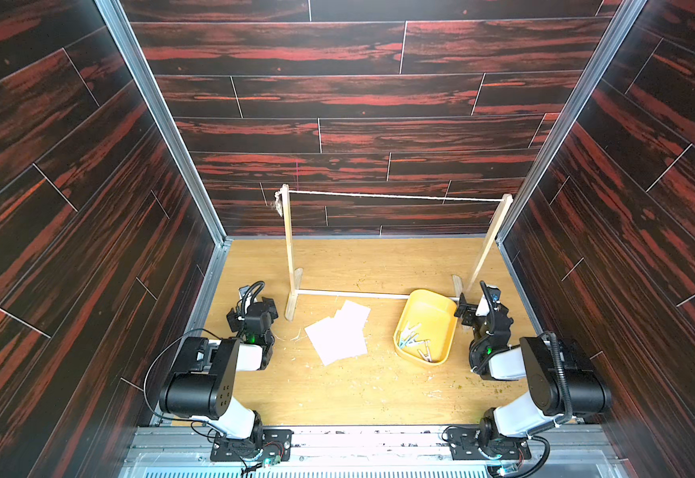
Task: Remove the postcards from the strings
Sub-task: Reset both arms
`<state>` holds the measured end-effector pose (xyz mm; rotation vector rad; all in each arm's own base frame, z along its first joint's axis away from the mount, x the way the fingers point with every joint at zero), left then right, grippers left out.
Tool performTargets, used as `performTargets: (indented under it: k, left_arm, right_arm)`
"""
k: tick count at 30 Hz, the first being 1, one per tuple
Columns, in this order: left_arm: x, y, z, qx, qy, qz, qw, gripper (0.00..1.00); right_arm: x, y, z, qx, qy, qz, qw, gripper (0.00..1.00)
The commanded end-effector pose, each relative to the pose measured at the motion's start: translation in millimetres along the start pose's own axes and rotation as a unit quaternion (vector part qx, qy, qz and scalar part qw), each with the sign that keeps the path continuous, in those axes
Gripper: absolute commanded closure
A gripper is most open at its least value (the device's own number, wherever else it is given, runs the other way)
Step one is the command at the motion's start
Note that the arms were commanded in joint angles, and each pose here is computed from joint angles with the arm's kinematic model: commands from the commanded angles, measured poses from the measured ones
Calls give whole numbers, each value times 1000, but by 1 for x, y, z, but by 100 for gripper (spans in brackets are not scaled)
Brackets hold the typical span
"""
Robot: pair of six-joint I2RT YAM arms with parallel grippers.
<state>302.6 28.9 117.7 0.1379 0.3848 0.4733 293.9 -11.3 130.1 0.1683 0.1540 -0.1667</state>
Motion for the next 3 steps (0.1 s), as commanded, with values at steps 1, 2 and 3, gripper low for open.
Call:
performTargets:
  k: [1,2,3]
  left_arm:
    - [4,4,12,-20,-9,-10,1000,0]
    - [3,4,12,-20,-8,-11,1000,0]
    - [2,5,12,-21,-10,-10,1000,0]
  right_arm:
    - [1,0,4,6,-10,3,1000,2]
    - [1,1,4,6,-10,4,1000,1]
    - [1,1,4,6,-10,4,1000,2]
Point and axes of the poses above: each gripper's point midway between its finger pads, its own x axis out along the fingers, its own y axis along the line the jaws close on, z = x × y, the point moved 9 cm from there along -x, back along the fingers, and after that the axes turned 9 degrees about x, right-handed, at the moved point
